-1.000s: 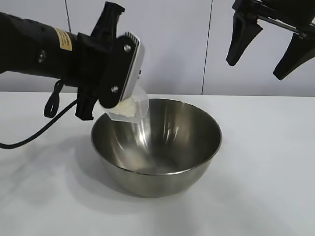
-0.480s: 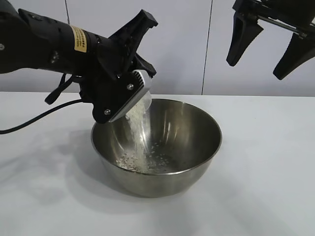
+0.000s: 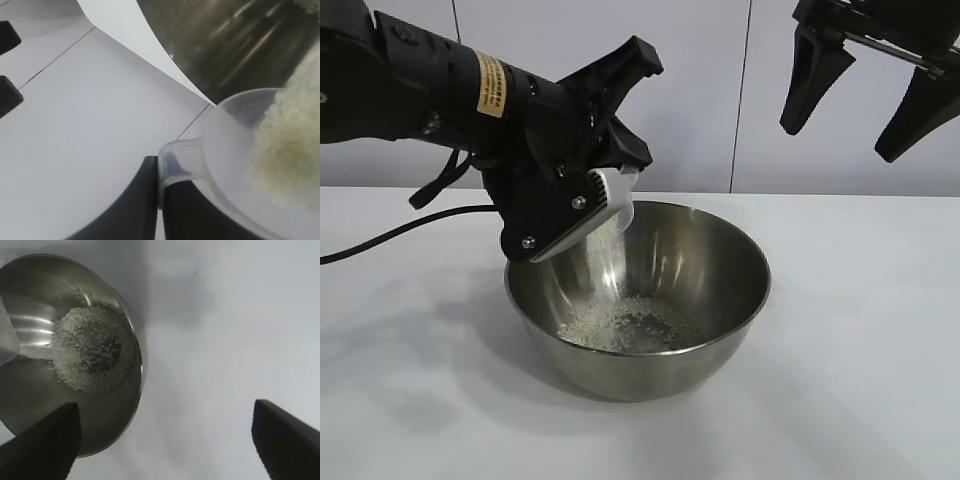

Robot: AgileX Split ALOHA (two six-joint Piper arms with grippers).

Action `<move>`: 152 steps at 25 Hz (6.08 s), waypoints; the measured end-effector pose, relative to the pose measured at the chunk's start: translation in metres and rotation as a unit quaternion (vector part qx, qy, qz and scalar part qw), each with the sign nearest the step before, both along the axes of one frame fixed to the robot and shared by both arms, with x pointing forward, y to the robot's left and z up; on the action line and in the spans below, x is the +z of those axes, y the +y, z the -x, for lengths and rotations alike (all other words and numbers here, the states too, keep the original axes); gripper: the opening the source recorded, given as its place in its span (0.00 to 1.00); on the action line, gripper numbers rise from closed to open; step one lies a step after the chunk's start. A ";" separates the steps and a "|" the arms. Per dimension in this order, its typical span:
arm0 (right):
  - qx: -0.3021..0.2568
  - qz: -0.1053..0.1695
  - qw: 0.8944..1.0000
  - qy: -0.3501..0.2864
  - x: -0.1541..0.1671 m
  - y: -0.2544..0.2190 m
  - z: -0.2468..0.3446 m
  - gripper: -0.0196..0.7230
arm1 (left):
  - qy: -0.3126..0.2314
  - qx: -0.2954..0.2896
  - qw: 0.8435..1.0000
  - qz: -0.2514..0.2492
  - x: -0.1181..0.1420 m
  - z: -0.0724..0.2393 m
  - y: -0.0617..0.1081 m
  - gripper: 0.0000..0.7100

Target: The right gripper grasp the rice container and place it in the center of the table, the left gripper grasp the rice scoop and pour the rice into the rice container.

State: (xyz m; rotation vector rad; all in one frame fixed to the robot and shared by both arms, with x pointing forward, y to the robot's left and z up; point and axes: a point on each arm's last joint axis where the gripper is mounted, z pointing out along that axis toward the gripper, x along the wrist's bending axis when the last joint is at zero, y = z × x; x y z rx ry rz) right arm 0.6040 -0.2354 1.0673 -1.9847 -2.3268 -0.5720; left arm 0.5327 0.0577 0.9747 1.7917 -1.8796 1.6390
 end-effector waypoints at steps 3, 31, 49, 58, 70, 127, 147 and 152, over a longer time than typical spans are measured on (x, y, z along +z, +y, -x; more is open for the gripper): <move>0.000 0.000 1.000 0.000 0.000 0.000 0.000 0.89 | -0.004 -0.018 1.000 -0.006 0.000 0.006 -0.007 0.01; 0.001 0.000 1.000 0.000 0.000 0.000 0.000 0.89 | 0.005 -0.027 1.000 -0.006 -0.001 0.010 -0.010 0.01; 0.002 0.000 1.000 0.000 0.000 0.000 0.000 0.89 | 0.409 0.245 0.561 0.677 0.028 -0.007 0.012 0.01; 0.002 0.000 1.000 -0.001 0.000 0.000 0.000 0.89 | 0.323 0.321 0.374 0.808 0.017 -0.015 0.078 0.01; 0.004 0.000 1.000 -0.005 0.000 0.000 -0.001 0.89 | 0.345 0.388 0.337 0.785 -0.047 0.017 0.152 0.01; 0.008 0.000 1.000 -0.004 0.000 0.000 0.000 0.89 | 0.459 0.487 0.241 0.703 -0.033 0.078 0.167 0.93; 0.005 -0.026 1.000 0.001 0.002 0.005 0.000 0.89 | 0.557 0.672 0.139 0.467 0.145 -0.028 0.101 0.97; 0.004 -0.028 1.000 -0.001 0.002 0.005 0.000 0.89 | 0.571 0.696 0.097 0.425 0.112 -0.049 0.088 0.97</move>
